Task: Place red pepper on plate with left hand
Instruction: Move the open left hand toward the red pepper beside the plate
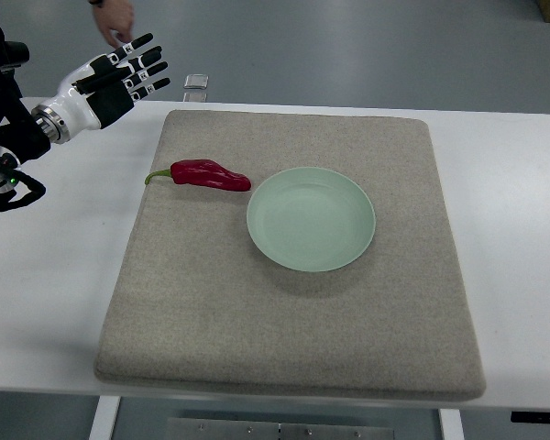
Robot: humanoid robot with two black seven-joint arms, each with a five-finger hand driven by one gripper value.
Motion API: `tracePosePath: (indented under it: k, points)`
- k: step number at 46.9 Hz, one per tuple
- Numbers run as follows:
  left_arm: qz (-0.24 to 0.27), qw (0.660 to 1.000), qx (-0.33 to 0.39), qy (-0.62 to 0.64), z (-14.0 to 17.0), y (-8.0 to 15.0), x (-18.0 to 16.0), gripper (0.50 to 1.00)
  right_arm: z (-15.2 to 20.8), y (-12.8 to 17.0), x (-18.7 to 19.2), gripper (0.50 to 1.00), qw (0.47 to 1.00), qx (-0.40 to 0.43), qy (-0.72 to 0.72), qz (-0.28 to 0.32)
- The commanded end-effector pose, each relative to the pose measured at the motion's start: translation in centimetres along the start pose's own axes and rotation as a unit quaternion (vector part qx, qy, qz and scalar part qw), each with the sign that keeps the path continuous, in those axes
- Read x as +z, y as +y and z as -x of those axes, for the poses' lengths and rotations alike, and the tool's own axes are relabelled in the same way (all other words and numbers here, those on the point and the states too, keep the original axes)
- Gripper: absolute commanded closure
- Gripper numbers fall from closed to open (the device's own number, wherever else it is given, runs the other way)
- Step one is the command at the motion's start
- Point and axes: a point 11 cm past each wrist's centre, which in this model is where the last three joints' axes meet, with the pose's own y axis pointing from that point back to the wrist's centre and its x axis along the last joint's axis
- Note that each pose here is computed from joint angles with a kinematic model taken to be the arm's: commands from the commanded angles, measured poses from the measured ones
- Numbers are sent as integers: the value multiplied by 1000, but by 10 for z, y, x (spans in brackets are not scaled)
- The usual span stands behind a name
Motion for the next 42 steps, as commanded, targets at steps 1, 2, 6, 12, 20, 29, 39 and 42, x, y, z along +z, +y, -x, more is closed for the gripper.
tracePosePath:
  k: [1,2,6,12,20,29,39,42]
  points:
    - [-1,1000,-1,0,0,0,-1,506,0,0,0,572,1000,0,0,0]
    - [-1,1000,-1,0,0,0,-2,506,0,0,0,572,1000,0,0,0]
    - [-1,1000,-1,0,1,0,-1,506,0,0,0,572,1000,0,0,0]
    - [1,1000,8,-3,-3,0,1,506,0,0,0,572,1000,0,0,0]
    - [1,1000,-1,-21,0,1,3,506,0,0,0,572,1000,0,0,0]
    - [-33,972,-24,-233,9,-3,4,506,0,0,0,572,1000,0,0,0]
    - [-50,892,-69,-445,22,-6,1,506,0,0,0,572,1000,0,0,0]
    - [-61,858,-78,-503,25,-8,1,506,0,0,0,572,1000,0,0,0]
